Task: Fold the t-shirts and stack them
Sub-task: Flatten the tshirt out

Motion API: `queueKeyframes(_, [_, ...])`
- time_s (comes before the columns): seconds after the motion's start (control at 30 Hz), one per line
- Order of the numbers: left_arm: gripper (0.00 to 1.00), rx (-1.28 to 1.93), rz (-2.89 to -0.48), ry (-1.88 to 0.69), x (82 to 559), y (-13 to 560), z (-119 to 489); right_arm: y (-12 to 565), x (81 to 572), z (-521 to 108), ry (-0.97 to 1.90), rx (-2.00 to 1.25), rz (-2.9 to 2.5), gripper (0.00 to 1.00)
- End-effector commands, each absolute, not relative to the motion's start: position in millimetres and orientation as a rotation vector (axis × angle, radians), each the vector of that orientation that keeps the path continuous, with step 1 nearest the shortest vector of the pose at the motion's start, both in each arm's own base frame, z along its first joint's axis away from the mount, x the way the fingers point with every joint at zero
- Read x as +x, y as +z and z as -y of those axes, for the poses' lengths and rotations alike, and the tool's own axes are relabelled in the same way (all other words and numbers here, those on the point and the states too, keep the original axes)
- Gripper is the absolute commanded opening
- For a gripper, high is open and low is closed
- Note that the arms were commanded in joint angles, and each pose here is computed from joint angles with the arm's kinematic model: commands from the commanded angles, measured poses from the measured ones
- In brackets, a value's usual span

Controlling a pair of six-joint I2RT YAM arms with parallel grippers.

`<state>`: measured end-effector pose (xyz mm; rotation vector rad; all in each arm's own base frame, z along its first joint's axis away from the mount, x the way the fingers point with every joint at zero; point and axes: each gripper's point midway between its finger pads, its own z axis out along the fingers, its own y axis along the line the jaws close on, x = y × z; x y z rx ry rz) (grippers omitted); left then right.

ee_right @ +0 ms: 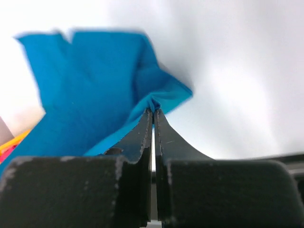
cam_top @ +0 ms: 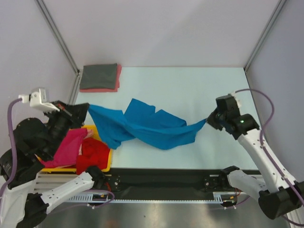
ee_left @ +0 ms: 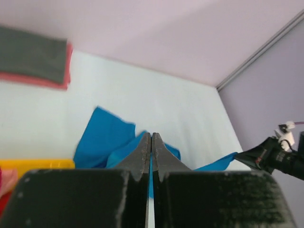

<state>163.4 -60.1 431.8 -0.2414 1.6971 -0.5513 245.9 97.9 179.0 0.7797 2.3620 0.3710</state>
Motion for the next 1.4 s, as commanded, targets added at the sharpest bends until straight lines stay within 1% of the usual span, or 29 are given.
queueKeyframes(0.0, [0.00, -0.117, -1.451, -0.551, 178.1, 517.3, 70.1, 241.6, 253.8, -67.3, 0.231, 0.569, -2.219, 0.00])
queueKeyframes(0.03, [0.00, -0.091, -1.419, -0.556, 179.7, 529.5, 74.2, 279.4, 259.6, -65.8, 0.265, 0.551, -2.128, 0.00])
queueKeyframes(0.07, [0.00, -0.056, -1.387, -0.566, 184.8, 543.4, 83.8, 298.9, 260.3, -62.8, 0.269, 0.542, -2.079, 0.00])
queueKeyframes(0.13, [0.00, 0.037, -1.307, -0.583, 175.9, 577.1, 88.8, 339.3, 260.6, -60.5, 0.289, 0.496, -1.998, 0.00])
queueKeyframes(0.17, [0.00, 0.068, -1.268, -0.592, 171.9, 590.8, 90.6, 377.8, 256.1, -58.2, 0.323, 0.484, -1.920, 0.00])
queueKeyframes(0.23, [0.00, 0.175, -1.181, -0.629, 157.6, 620.3, 99.3, 406.7, 250.9, -52.9, 0.322, 0.472, -1.866, 0.00])
queueKeyframes(0.27, [0.00, 0.213, -1.144, -0.632, 151.2, 630.8, 100.1, 436.2, 241.0, -48.5, 0.346, 0.465, -1.800, 0.00])
queueKeyframes(0.33, [0.00, 0.298, -1.041, -0.690, 124.7, 657.7, 100.9, 460.7, 228.9, -43.4, 0.356, 0.437, -1.746, 0.00])
queueKeyframes(0.4, [0.00, 0.343, -0.945, -0.707, 98.0, 677.7, 89.6, 493.0, 204.9, -37.8, 0.401, 0.401, -1.653, 0.00])
queueKeyframes(0.47, [0.00, 0.384, -0.855, -0.735, 71.9, 690.7, 80.4, 515.6, 183.7, -34.7, 0.441, 0.352, -1.569, 0.00])
queueKeyframes(0.5, [0.00, 0.387, -0.820, -0.744, 61.4, 694.5, 74.3, 531.6, 160.3, -27.7, 0.472, 0.343, -1.495, 0.00])
queueKeyframes(0.53, [0.00, 0.401, -0.758, -0.763, 40.0, 699.4, 62.9, 540.4, 149.1, -25.4, 0.488, 0.327, -1.456, 0.00])
queueKeyframes(0.63, [0.00, 0.424, -0.638, -0.803, 3.8, 710.2, 45.9, 562.2, 109.9, -17.9, 0.541, 0.295, -1.357, 0.00])
queueKeyframes(0.73, [0.00, 0.457, -0.607, -0.848, -6.6, 712.2, 50.2, 569.4, 88.3, -10.9, 0.559, 0.302, -1.299, 0.00])
queueKeyframes(0.83, [0.00, 0.501, -0.615, -0.868, 4.7, 710.9, 70.8, 568.3, 91.2, -3.4, 0.528, 0.359, -1.282, 0.00])
queueKeyframes(0.9, [0.00, 0.522, -0.674, -0.857, 34.6, 702.3, 97.4, 558.6, 107.7, 5.4, 0.465, 0.426, -1.300, 0.00])
queueKeyframes(0.93, [0.00, 0.515, -0.676, -0.850, 45.3, 703.0, 105.1, 542.6, 130.0, 8.2, 0.411, 0.472, -1.338, 0.00])
queueKeyframes(0.97, [0.00, 0.534, -0.757, -0.832, 80.8, 688.3, 134.4, 532.6, 145.9, 7.7, 0.380, 0.488, -1.362, 0.00])
queueKeyframes(1.03, [0.00, 0.540, -0.826, -0.813, 120.1, 673.6, 165.6, 522.4, 178.9, 5.2, 0.331, 0.487, -1.341, 0.00])
queueKeyframes(1.07, [0.00, 0.560, -0.894, -0.798, 147.2, 652.0, 188.3, 484.1, 209.9, 4.5, 0.246, 0.506, -1.418, 0.00])
queueKeyframes(1.1, [0.00, 0.572, -0.982, -0.780, 186.0, 628.0, 218.7, 468.0, 226.4, 4.8, 0.197, 0.508, -1.444, 0.00])
queueKeyframes(1.13, [0.00, 0.582, -1.009, -0.773, 206.4, 615.3, 234.8, 458.1, 242.0, 11.1, 0.122, 0.530, -1.447, 0.00])
queueKeyframes(1.17, [0.00, 0.593, -1.091, -0.745, 238.7, 583.6, 250.6, 423.5, 262.8, 9.0, 0.053, 0.518, -1.525, 0.00])
queueKeyframes(1.2, [0.00, 0.588, -1.171, -0.721, 285.6, 550.1, 270.9, 407.2, 285.7, 9.9, -0.002, 0.521, -1.552, 0.00])
queueKeyframes(1.23, [0.00, 0.609, -1.224, -0.723, 304.7, 523.5, 287.1, 391.5, 298.4, 3.8, -0.006, 0.502, -1.588, 0.00])
queueKeyframes(1.27, [0.00, 0.608, -1.304, -0.692, 339.5, 490.9, 291.5, 373.0, 311.1, 15.1, -0.045, 0.531, -1.613, 0.00])
queueKeyframes(1.3, [0.00, 0.615, -1.361, -0.676, 364.2, 467.4, 297.7, 329.4, 332.5, 16.5, -0.081, 0.538, -1.710, 0.00])
queueKeyframes(1.33, [0.00, 0.653, -1.501, -0.665, 406.7, 404.1, 318.0, 318.0, 348.9, 19.2, -0.057, 0.545, -1.707, 0.00])
queueKeyframes(1.37, [0.00, 0.629, -1.517, -0.640, 434.0, 398.4, 312.3, 297.0, 360.2, 35.0, -0.095, 0.597, -1.735, 0.00])
